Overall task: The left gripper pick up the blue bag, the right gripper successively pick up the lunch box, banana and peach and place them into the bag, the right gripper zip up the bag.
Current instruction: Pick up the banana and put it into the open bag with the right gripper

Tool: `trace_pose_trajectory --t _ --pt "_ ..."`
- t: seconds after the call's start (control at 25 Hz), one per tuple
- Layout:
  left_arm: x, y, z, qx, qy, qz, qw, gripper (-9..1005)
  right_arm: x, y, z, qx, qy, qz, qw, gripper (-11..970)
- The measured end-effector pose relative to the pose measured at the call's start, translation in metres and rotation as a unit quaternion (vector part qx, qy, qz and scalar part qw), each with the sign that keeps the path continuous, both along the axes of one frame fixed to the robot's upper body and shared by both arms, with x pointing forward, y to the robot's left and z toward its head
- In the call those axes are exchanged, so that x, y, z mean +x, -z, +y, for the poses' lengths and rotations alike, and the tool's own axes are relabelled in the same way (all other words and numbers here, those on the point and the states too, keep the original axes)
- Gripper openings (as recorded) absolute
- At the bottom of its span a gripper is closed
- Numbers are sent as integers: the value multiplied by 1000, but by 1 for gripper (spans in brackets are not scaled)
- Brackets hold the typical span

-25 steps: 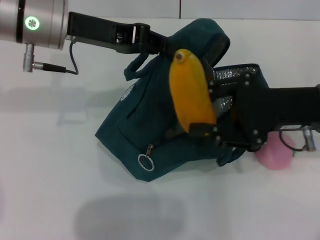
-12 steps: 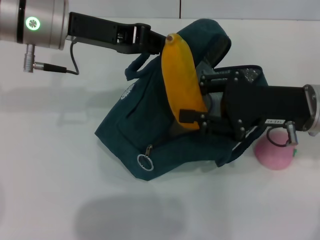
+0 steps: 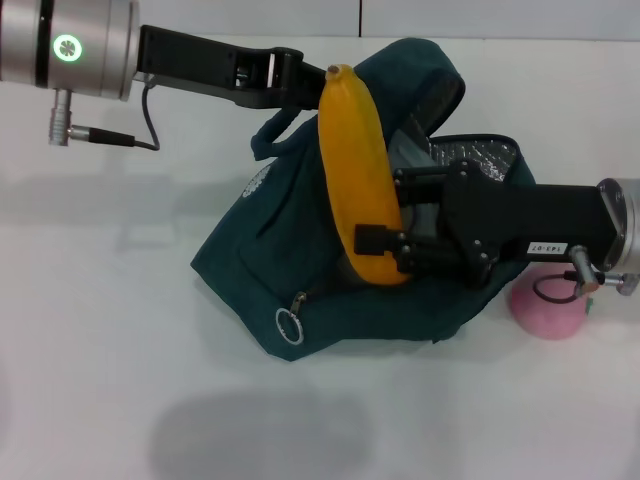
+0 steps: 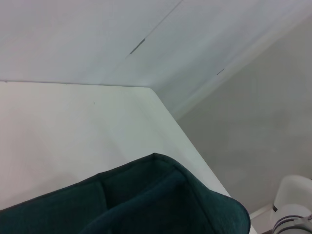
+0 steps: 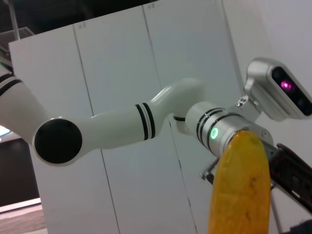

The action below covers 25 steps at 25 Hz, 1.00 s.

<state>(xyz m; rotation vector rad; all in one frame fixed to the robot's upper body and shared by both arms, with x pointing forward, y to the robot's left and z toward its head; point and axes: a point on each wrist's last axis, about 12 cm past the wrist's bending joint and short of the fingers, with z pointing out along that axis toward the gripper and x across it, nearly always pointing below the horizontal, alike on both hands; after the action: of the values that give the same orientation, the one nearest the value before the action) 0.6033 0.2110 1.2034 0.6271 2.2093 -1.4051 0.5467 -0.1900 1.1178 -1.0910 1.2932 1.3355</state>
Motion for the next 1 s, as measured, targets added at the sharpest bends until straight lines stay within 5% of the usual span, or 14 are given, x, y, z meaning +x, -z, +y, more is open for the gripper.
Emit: trace_pose_trajectory --t 0.24,0.68,1.0 --pt "0 0 -1 0 1 1 1000 80 -2 6 -4 -22 2 4 1000 426" --pt "-2 0 -1 -5 7 4 1000 80 1 16 -6 -61 25 -87 994 429" --pt "-3 1 1 -6 5 8 1000 80 -5 4 -7 -26 6 -146 989 431"
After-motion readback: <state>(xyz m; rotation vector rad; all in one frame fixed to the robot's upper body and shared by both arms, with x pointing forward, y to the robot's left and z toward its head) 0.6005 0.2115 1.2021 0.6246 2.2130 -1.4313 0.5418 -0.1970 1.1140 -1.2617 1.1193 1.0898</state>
